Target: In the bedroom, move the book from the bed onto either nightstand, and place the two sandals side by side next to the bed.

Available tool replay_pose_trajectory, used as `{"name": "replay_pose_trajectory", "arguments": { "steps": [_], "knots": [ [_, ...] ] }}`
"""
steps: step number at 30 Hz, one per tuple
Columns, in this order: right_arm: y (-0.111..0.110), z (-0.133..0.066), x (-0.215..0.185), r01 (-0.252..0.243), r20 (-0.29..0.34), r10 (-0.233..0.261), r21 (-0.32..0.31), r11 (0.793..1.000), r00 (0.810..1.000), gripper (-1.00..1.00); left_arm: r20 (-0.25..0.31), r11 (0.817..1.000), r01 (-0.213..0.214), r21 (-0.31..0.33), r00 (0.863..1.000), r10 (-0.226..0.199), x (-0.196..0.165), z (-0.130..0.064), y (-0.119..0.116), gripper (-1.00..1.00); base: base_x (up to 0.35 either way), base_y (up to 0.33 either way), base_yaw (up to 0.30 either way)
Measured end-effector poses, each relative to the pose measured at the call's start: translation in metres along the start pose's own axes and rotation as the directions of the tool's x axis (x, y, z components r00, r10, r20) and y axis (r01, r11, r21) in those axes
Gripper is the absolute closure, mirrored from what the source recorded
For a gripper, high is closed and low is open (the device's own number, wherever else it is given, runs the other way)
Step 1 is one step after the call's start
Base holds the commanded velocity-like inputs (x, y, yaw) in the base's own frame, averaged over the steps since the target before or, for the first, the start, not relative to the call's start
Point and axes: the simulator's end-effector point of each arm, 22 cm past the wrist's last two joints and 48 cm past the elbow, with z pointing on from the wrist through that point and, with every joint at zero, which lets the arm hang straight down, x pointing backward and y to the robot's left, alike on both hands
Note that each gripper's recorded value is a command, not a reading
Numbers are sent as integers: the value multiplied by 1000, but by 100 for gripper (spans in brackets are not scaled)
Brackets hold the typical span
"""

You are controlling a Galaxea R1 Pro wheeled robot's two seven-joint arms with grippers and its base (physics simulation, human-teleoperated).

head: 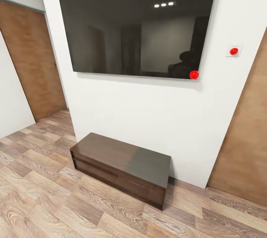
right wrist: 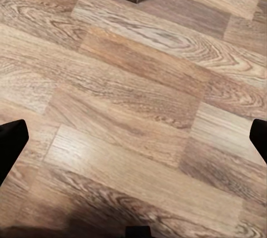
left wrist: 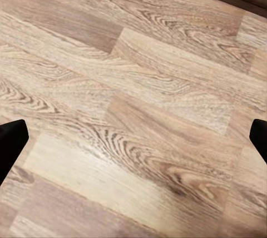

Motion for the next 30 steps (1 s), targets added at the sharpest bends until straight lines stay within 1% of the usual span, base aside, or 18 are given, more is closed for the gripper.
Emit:
{"name": "replay_pose_trajectory", "arguments": {
  "steps": [6,11,15,19,25,30],
  "knots": [
    [1,0,0,-1,1,1,-1,1000,1000,-100,-3,1000,0,0,1000,0,1,0,0,-100,0,0,0],
    [1,0,6,-2,-13,2,0,1000,1000,-100,-13,1000,0,1,1000,0,7,0,0,-100,0,0,0],
    [1,-1,11,-3,-22,3,0,1000,1000,-100,-9,1000,-1,1,1000,1,10,0,0,-100,16,0,0],
    [1,-1,12,-3,-25,3,1,1000,1000,-100,1,1000,-1,1,1000,1,10,0,0,-100,124,0,0],
    [1,-1,13,-3,-26,3,1,1000,1000,-100,7,1000,-2,1,1000,2,10,-1,0,-100,228,0,0],
    [1,-1,13,-3,-27,3,1,1000,1000,-100,7,1000,-2,1,1000,2,10,0,0,-100,75,0,0]
  ]
}}
